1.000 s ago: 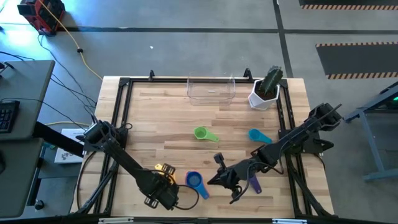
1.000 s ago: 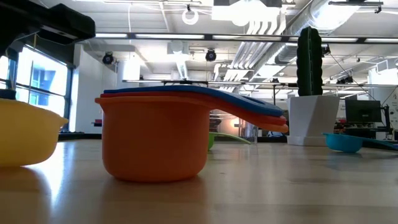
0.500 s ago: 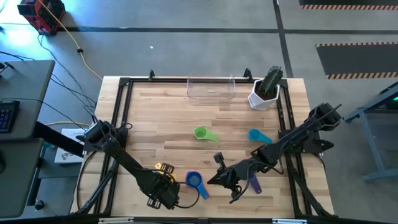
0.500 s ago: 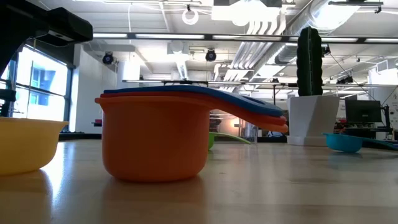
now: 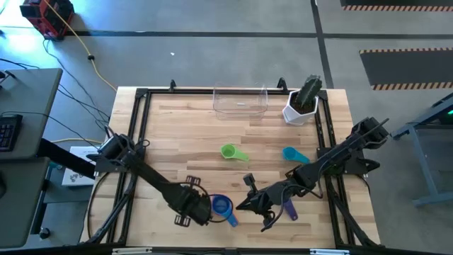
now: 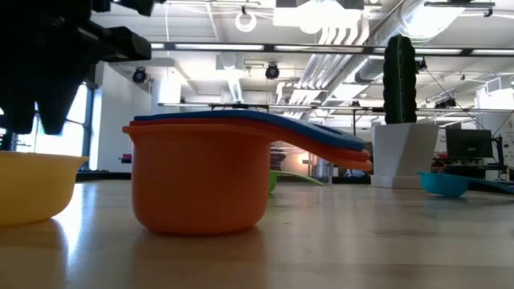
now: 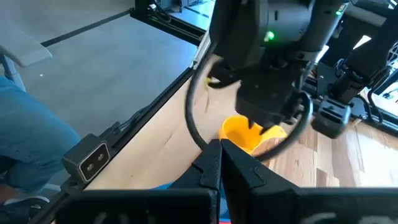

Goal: Nest measuring cups in basket
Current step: Stack the yellow measuring cup on top of the blue measuring cup

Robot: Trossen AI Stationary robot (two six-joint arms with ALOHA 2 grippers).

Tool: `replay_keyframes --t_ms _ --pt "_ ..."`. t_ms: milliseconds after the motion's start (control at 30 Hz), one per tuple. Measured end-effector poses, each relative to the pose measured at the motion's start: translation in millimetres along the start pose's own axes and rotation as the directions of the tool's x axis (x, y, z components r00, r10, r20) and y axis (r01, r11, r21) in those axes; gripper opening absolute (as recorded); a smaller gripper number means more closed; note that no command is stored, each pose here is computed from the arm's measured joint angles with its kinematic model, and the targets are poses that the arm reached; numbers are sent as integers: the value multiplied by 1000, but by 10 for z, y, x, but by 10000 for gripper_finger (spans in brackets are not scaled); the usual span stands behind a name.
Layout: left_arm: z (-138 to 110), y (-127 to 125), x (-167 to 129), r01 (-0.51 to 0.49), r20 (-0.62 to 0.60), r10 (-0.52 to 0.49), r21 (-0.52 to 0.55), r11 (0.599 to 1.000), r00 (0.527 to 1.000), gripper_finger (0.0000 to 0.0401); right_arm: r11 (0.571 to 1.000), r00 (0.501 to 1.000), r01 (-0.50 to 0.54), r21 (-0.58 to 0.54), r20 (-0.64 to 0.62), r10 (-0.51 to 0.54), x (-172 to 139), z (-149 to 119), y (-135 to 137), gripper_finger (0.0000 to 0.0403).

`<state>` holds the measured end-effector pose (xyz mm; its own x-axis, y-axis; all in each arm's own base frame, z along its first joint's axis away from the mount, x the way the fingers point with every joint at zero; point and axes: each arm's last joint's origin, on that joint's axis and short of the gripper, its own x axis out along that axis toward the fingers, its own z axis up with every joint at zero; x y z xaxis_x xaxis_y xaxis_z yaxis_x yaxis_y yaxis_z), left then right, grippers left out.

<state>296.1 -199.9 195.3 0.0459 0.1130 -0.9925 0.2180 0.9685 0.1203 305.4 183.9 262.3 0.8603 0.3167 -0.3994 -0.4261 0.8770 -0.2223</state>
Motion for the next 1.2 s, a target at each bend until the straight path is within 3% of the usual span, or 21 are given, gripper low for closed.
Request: replay_keyframes --t_ms 333,1200 --pt "-25 123 117 -45 -33 46 21 999 998 75 1000 1000 -5 5 1 5 0 0 1 0" --pt "54 209 132 -8 1 8 -18 1000 1000 75 1000 1000 -8 3 -7 8 0 -8 3 0"
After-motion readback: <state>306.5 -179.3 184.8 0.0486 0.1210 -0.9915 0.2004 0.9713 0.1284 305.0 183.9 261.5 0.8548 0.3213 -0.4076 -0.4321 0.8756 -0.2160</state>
